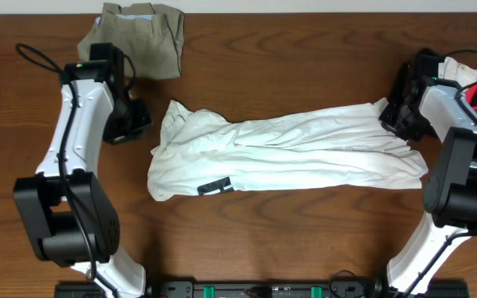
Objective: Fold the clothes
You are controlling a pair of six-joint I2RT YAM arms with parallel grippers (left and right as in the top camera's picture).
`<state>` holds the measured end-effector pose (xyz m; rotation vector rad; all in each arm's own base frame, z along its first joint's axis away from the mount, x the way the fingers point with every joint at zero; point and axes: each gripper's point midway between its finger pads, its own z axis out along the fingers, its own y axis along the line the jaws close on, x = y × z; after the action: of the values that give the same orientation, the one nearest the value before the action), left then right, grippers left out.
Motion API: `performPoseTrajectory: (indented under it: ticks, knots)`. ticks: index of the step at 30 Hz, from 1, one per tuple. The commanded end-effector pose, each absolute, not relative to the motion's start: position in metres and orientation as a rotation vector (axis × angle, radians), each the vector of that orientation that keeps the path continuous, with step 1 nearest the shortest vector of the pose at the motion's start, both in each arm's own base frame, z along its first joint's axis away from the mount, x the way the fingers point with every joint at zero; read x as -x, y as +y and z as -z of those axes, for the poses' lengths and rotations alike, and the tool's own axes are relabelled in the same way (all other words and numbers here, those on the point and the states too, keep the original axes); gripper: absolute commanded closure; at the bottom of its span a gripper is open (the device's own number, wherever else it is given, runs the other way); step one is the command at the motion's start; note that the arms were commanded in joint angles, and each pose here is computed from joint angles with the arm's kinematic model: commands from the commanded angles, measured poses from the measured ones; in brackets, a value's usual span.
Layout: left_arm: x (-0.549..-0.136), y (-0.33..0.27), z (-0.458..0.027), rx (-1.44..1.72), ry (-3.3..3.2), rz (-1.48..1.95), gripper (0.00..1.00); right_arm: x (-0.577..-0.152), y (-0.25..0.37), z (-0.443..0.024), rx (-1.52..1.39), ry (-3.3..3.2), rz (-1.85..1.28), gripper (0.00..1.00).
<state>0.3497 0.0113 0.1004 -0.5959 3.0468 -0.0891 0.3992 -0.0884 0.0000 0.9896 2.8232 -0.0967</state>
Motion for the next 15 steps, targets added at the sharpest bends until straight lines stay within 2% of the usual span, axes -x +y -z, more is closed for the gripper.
performPoseTrajectory:
  ticks: [1, 6, 10, 12, 15]
  knots:
    - [-0.350, -0.024, -0.123, 0.429, 3.017, 0.182, 0.94, -0.400, -0.084, -0.002, -0.950, 2.837, 0.110, 0.66]
    - [-0.354, -0.066, -0.126, 0.172, 3.003, 0.192, 0.94, -0.418, -0.052, -0.030, -0.850, 2.816, -0.175, 0.66]
    - [-0.365, -0.082, -0.127, 0.106, 2.949, 0.153, 0.94, -0.443, -0.016, -0.097, -0.658, 2.688, -0.497, 0.65]
    - [-0.367, -0.087, -0.124, 0.173, 2.945, 0.166, 0.94, -0.447, 0.010, -0.129, -0.489, 2.625, -0.652, 0.59]
    - [-0.368, -0.099, -0.113, 0.197, 2.976, 0.233, 0.94, -0.443, 0.037, -0.150, -0.363, 2.607, -0.693, 0.50]
